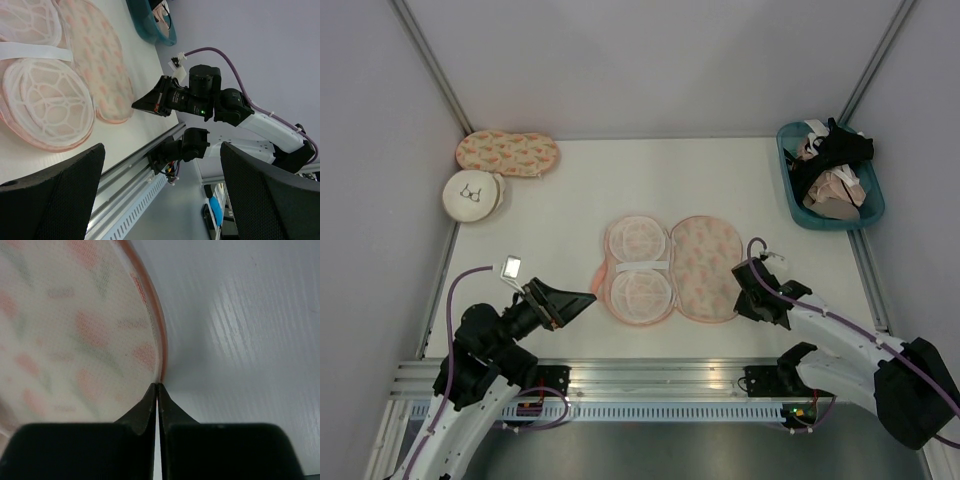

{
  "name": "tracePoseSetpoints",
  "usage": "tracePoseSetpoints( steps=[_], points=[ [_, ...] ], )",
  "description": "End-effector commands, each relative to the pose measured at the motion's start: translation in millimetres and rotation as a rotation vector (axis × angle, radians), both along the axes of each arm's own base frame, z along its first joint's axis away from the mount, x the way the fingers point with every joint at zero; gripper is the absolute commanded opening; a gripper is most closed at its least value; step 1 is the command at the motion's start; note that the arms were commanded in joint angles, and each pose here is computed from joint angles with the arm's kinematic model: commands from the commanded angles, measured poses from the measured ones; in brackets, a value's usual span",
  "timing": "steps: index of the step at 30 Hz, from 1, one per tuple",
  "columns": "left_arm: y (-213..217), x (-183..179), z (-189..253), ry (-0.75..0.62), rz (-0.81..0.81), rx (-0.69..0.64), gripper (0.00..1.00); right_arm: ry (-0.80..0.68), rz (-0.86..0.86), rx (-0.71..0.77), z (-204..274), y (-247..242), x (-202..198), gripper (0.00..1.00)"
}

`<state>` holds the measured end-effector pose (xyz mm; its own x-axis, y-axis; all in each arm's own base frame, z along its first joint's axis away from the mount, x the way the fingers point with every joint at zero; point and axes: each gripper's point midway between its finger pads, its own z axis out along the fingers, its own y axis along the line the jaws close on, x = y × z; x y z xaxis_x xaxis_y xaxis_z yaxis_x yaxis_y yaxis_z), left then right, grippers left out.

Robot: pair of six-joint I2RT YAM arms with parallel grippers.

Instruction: Unzip the laundry bag and remove the bra

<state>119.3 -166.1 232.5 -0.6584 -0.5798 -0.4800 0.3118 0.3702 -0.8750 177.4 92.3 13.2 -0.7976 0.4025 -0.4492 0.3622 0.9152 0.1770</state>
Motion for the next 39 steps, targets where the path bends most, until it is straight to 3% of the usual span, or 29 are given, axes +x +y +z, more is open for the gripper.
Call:
tracePoseSetpoints(
  steps=[1, 7, 9, 13, 20, 25, 29, 32, 36, 39],
  points=[
    [9.5, -8.0, 22.5, -0.093, 0.025, -0.024, 0.99, -0.049, -0.045, -0.045, 1.1, -2.5, 11.2, 0.02],
    [13.4, -9.8, 24.6, -0.097, 0.038, -0.009, 0.99, -0.065, -0.042, -0.093, 3.9, -1.8, 15.4, 0.05],
    [15.0, -11.1, 28.3, -0.105, 0.043, -0.012, 0.99, -0.074, -0.047, -0.107, 6.0, -2.5, 15.9, 0.00],
    [21.0, -13.1, 34.4, -0.120, 0.067, 0.002, 0.99, -0.147, -0.036, -0.108, 25.5, 3.3, 26.6, 0.00],
    [43.7, -16.3, 52.6, -0.160, 0.171, 0.034, 0.99, -0.382, 0.102, -0.241, 124.8, 40.1, 66.2, 0.00],
    [77.7, -28.5, 83.4, -0.224, 0.305, 0.051, 0.99, -0.477, 0.311, -0.477, 179.1, 89.2, 93.7, 0.00],
    [110.9, -38.6, 87.6, -0.188, 0.441, 0.066, 0.99, -0.462, 0.708, -0.682, 161.6, 180.9, 78.4, 0.00],
    [132.2, -46.5, 84.0, -0.147, 0.524, 0.081, 0.99, -0.487, 0.968, -0.715, 141.3, 243.8, 48.4, 0.00],
    [149.6, -55.1, 84.1, -0.133, 0.586, 0.092, 0.99, -0.476, 1.039, -0.675, 121.4, 275.0, 25.2, 0.00],
    [151.9, -57.3, 82.3, -0.127, 0.590, 0.101, 0.99, -0.465, 0.895, -0.648, 118.8, 260.8, 31.4, 0.02]
  ],
)
